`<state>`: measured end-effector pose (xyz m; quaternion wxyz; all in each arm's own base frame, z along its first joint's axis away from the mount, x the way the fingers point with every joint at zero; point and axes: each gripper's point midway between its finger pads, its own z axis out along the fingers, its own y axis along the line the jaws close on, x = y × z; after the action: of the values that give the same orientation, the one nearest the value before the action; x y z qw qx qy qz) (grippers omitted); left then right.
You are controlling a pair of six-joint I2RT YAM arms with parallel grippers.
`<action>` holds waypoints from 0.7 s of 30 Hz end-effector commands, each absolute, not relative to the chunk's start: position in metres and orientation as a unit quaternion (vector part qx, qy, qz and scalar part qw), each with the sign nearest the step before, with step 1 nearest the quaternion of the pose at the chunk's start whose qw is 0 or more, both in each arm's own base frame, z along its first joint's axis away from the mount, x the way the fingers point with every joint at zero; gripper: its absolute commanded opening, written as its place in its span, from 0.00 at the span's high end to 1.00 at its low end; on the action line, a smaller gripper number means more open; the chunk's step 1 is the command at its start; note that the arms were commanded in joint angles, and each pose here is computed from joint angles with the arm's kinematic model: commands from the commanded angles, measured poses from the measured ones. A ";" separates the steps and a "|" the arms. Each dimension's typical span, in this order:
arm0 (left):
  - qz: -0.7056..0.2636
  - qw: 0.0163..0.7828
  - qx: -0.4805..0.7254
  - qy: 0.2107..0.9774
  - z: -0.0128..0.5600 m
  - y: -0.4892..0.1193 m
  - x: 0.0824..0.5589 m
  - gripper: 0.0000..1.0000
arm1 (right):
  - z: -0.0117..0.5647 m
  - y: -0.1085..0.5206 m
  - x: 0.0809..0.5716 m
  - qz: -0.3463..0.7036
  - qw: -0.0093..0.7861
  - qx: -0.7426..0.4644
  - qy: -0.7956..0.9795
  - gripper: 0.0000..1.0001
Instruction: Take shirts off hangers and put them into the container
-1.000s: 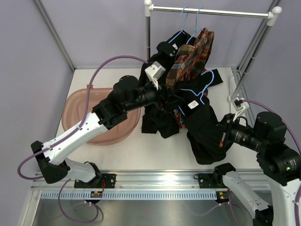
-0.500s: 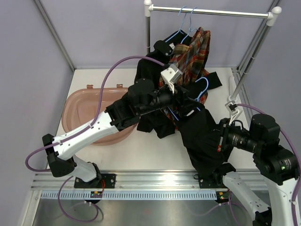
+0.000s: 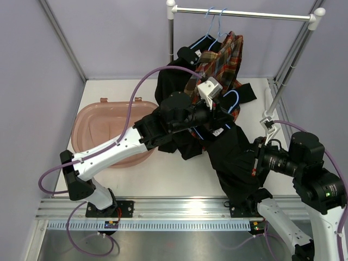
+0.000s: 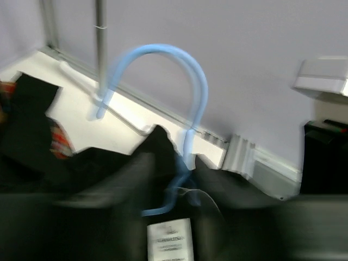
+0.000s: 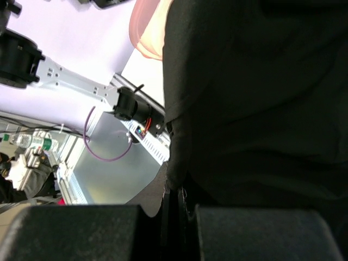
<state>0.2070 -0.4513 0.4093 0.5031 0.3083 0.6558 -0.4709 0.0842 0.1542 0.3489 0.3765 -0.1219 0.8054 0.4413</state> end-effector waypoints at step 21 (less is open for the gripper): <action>-0.388 0.613 0.263 0.636 0.490 -0.413 0.237 1.00 | 0.363 0.133 0.013 0.440 0.398 -0.153 0.790 0.57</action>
<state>0.2151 -0.4326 0.4461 0.5467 0.3001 0.6606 -0.4180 0.0376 0.1389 0.3749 0.4216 -0.1501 0.7790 0.4391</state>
